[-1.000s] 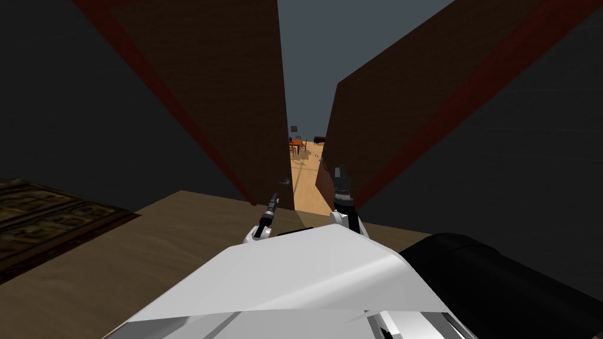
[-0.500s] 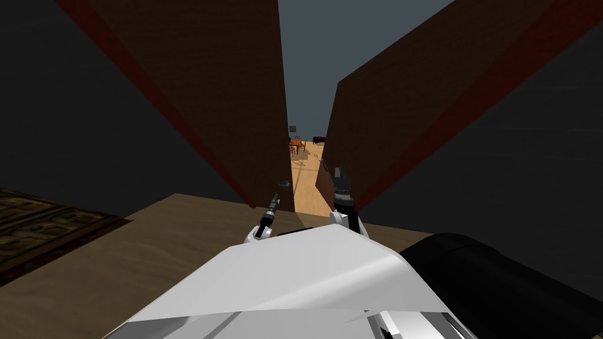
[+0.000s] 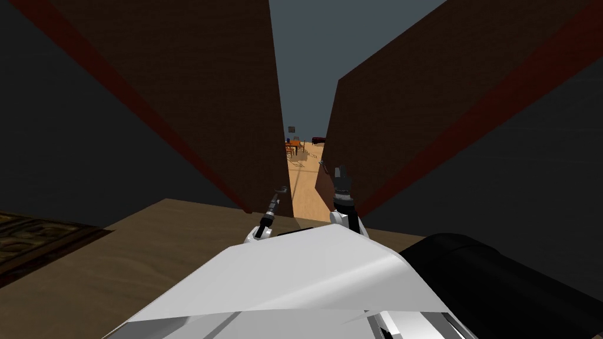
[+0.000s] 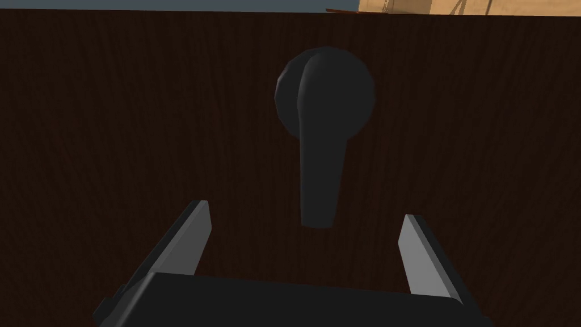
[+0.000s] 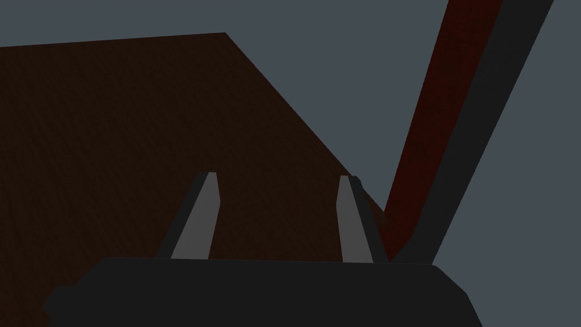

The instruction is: Push the door open

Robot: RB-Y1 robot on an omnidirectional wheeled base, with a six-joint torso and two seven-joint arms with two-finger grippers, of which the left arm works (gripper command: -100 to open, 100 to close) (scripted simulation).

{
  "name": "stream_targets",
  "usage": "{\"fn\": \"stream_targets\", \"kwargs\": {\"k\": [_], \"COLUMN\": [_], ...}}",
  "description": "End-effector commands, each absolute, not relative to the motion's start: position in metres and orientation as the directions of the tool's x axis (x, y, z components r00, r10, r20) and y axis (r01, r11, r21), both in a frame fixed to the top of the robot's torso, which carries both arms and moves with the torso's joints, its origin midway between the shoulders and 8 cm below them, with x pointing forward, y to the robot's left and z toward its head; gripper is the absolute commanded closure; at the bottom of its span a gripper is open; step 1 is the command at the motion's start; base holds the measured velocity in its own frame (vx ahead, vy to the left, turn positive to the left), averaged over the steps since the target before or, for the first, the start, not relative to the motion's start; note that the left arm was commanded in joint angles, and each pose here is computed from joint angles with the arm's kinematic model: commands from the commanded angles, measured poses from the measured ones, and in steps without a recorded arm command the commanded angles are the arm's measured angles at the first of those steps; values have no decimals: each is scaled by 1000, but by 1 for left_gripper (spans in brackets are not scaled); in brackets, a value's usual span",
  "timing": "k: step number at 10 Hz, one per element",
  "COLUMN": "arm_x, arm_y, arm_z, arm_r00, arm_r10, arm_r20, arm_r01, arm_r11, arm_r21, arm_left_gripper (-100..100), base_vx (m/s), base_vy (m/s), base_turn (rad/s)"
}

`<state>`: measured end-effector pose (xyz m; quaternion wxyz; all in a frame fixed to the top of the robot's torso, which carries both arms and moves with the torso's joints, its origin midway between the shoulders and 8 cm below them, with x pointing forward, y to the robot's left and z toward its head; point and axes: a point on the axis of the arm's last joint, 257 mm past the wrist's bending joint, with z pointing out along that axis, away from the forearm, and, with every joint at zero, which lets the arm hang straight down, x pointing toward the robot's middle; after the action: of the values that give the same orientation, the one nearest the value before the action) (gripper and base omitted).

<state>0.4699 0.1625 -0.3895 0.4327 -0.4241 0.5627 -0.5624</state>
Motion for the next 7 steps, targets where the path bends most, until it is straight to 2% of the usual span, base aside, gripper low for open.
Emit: {"fn": "stream_targets", "kwargs": {"k": [1, 4, 5, 6, 7], "arm_x": [470, 469, 469, 469, 469], "arm_y": [163, 161, 162, 162, 162], "arm_z": [-390, -391, -391, -391, -391], "arm_r00": [-261, -253, -255, -255, -255], "arm_r10": [-965, -967, -967, -967, -967], "arm_r20": [-10, -5, -6, -6, -6], "arm_r01": [9, 8, 9, 9, 9], "arm_r11": [8, 3, 4, 4, 4], "arm_r21": [-1000, -1000, -1000, -1000, -1000], "arm_left_gripper": [-100, -100, -100, 100, 100], "base_vx": [188, 197, 80, -10, -26], "base_vy": [-56, -31, -14, 3, 7], "base_turn": [-38, -27, -1, 4, -10]}}
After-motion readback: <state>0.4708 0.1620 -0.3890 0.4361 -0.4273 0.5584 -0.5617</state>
